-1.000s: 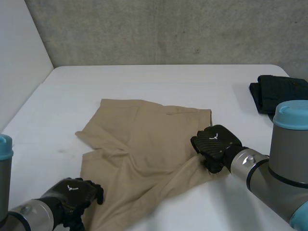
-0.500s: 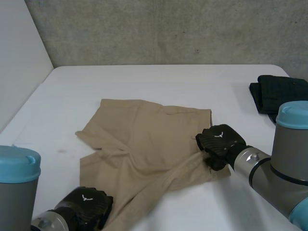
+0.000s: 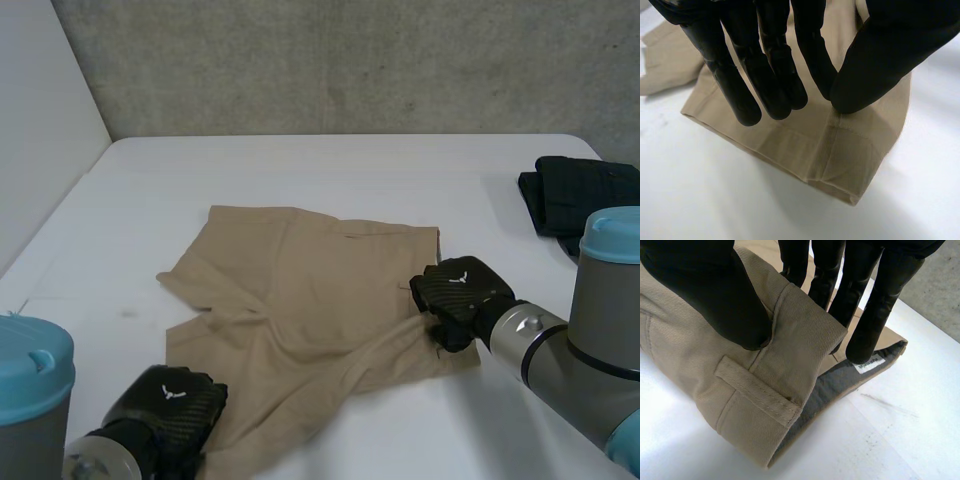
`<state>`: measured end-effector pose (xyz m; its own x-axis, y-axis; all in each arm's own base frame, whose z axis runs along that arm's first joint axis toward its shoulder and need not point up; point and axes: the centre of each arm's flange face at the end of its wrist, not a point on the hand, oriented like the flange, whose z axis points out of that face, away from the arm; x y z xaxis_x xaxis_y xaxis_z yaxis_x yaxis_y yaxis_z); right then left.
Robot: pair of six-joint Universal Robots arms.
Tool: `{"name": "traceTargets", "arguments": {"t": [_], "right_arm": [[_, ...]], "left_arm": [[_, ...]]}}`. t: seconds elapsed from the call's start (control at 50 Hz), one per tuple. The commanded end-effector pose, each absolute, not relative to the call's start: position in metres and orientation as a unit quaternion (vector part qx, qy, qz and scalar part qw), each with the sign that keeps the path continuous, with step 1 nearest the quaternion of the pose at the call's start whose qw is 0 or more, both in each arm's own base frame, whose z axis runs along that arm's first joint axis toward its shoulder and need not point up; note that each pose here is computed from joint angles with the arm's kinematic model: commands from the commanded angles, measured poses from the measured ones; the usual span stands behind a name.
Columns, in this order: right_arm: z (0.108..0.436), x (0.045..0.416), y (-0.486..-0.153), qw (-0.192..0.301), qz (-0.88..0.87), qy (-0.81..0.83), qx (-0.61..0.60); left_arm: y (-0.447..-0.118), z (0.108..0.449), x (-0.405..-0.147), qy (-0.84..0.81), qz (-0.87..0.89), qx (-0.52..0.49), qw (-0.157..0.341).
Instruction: Fold the laundry.
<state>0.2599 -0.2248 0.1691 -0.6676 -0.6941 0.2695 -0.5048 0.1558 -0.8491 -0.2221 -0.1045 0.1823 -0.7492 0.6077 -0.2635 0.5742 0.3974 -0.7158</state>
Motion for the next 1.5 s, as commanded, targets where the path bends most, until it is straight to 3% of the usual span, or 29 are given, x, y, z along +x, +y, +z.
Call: {"name": "traceTargets", "arguments": {"t": [0.02,0.1,0.26,0.48,0.62,0.78,0.96,1.18,1.28,1.42,1.5], "right_arm": [[0.173,0.263,-0.227,0.091,-0.522,0.749,-0.398],[0.183,0.265,-0.235,0.086,-0.54,0.739,-0.394],[0.196,0.278,-0.263,0.083,-0.575,0.715,-0.389],[0.177,0.313,-0.354,-0.005,-0.636,0.692,-0.342],[0.155,0.338,-0.389,-0.03,-0.664,0.657,-0.356],[0.133,0.354,-0.417,-0.046,-0.691,0.622,-0.365],[0.134,0.358,-0.421,-0.064,-0.699,0.614,-0.36],[0.232,0.331,-0.374,-0.053,-0.658,0.662,-0.355],[0.251,0.316,-0.339,-0.014,-0.63,0.692,-0.354],[0.214,0.296,-0.299,0.057,-0.55,0.756,-0.35],[0.186,0.287,-0.294,0.081,-0.525,0.781,-0.329]], "left_arm": [[-0.144,0.203,-0.223,-0.82,0.479,-0.312,0.001],[-0.179,0.218,-0.225,-0.795,0.531,-0.293,-0.018],[-0.254,0.218,-0.262,-0.712,0.629,-0.308,-0.051],[-0.368,0.173,-0.298,-0.649,0.686,-0.311,-0.106],[-0.408,0.155,-0.319,-0.578,0.739,-0.321,-0.131],[-0.431,0.132,-0.326,-0.536,0.763,-0.333,-0.14],[-0.417,0.133,-0.331,-0.495,0.795,-0.329,-0.126],[-0.355,0.196,-0.3,-0.525,0.787,-0.306,-0.107],[-0.308,0.203,-0.275,-0.628,0.721,-0.289,-0.037],[-0.251,0.178,-0.25,-0.777,0.575,-0.252,0.046],[-0.245,0.168,-0.245,-0.803,0.546,-0.228,0.068]]}}
